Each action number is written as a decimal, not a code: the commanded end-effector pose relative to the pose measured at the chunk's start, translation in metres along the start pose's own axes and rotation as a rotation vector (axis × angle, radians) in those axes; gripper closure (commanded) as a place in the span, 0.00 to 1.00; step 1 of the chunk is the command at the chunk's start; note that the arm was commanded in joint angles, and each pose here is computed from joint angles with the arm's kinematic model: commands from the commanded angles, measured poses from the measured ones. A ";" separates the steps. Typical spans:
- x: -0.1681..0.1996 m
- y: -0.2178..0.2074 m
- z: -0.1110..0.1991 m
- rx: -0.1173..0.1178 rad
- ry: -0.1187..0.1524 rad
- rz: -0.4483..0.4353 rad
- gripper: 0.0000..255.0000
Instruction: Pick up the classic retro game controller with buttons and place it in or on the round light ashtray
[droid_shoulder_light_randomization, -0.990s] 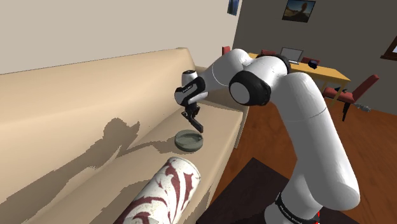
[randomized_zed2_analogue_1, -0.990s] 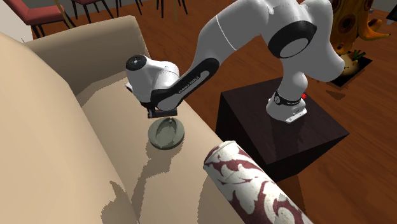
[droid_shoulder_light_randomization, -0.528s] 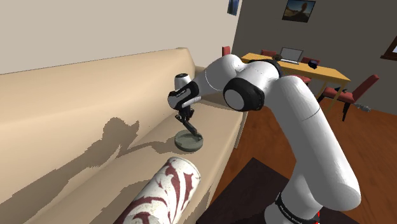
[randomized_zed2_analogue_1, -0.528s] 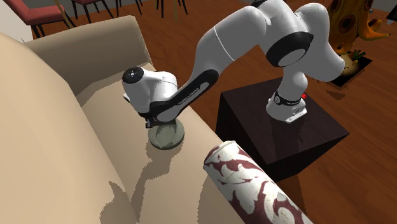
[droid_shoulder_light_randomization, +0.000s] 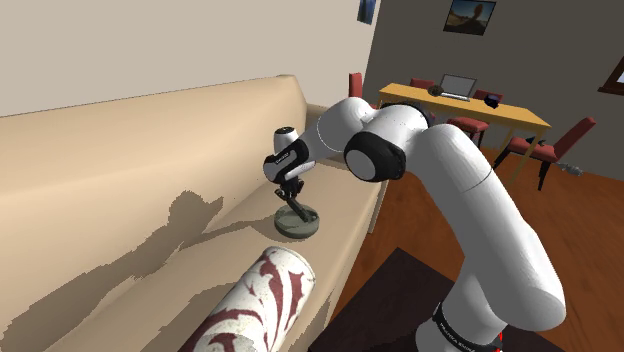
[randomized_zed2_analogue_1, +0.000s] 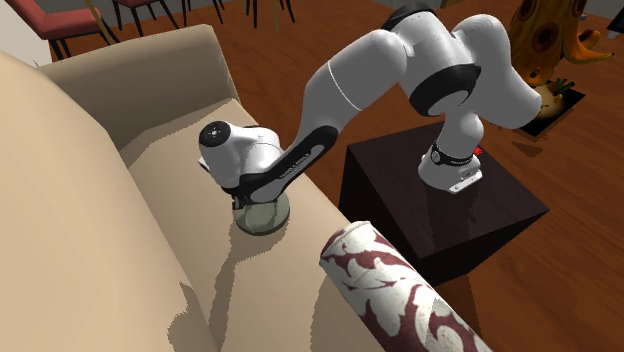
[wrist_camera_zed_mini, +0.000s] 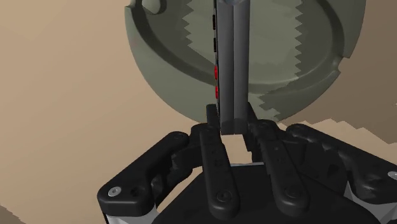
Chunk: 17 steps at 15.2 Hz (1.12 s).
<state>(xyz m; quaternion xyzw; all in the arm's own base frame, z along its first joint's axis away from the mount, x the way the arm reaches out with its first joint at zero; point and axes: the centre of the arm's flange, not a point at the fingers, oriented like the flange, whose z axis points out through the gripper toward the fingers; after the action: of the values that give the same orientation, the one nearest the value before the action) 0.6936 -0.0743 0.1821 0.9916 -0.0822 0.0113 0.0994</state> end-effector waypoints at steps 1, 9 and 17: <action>0.000 -0.002 0.010 0.000 0.000 0.000 1.00; 0.000 -0.004 0.018 0.000 0.000 0.000 1.00; 0.000 -0.004 0.004 0.000 0.000 0.000 0.00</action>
<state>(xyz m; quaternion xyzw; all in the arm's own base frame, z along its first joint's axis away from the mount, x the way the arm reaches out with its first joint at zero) 0.6937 -0.0725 0.1694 0.9916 -0.0823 0.0113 0.0994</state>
